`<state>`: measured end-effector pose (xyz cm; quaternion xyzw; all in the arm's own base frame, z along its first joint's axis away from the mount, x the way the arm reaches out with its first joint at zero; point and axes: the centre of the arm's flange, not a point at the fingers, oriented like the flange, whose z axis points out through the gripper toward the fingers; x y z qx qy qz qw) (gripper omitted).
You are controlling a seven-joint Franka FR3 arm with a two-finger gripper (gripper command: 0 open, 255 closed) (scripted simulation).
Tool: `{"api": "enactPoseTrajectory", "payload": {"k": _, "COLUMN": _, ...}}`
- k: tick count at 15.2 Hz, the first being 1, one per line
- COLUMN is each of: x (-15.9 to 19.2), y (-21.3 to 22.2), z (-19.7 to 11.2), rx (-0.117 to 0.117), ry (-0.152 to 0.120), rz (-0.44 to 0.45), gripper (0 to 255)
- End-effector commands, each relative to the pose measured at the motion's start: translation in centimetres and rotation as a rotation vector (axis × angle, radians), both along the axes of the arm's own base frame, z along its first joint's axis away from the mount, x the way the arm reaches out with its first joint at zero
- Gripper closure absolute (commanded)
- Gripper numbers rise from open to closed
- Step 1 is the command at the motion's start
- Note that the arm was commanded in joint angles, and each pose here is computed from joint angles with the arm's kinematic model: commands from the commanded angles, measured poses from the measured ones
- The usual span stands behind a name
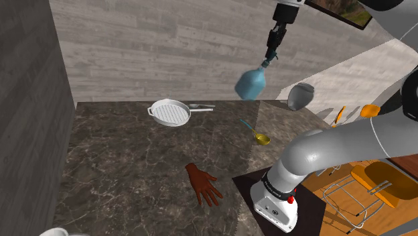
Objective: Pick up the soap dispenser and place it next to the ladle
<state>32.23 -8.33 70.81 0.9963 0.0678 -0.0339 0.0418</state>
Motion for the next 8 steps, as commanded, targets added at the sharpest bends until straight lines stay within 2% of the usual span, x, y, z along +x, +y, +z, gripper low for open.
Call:
{"api": "enactPoseTrajectory", "payload": {"k": 1, "x": -1.5, "y": -2.3, "z": 1.1, "rx": 0.0, "ry": 0.0, "rz": 0.001, "gripper": 255}}
{"api": "enactPoseTrajectory", "payload": {"k": 2, "x": -2.1, "y": -3.1, "z": 1.4, "rx": 0.0, "ry": 0.0, "rz": 0.001, "gripper": 255}}
{"api": "enactPoseTrajectory", "payload": {"k": 8, "x": -2.1, "y": -3.1, "z": -1.8, "rx": 0.0, "ry": 0.0, "rz": 0.001, "gripper": 255}}
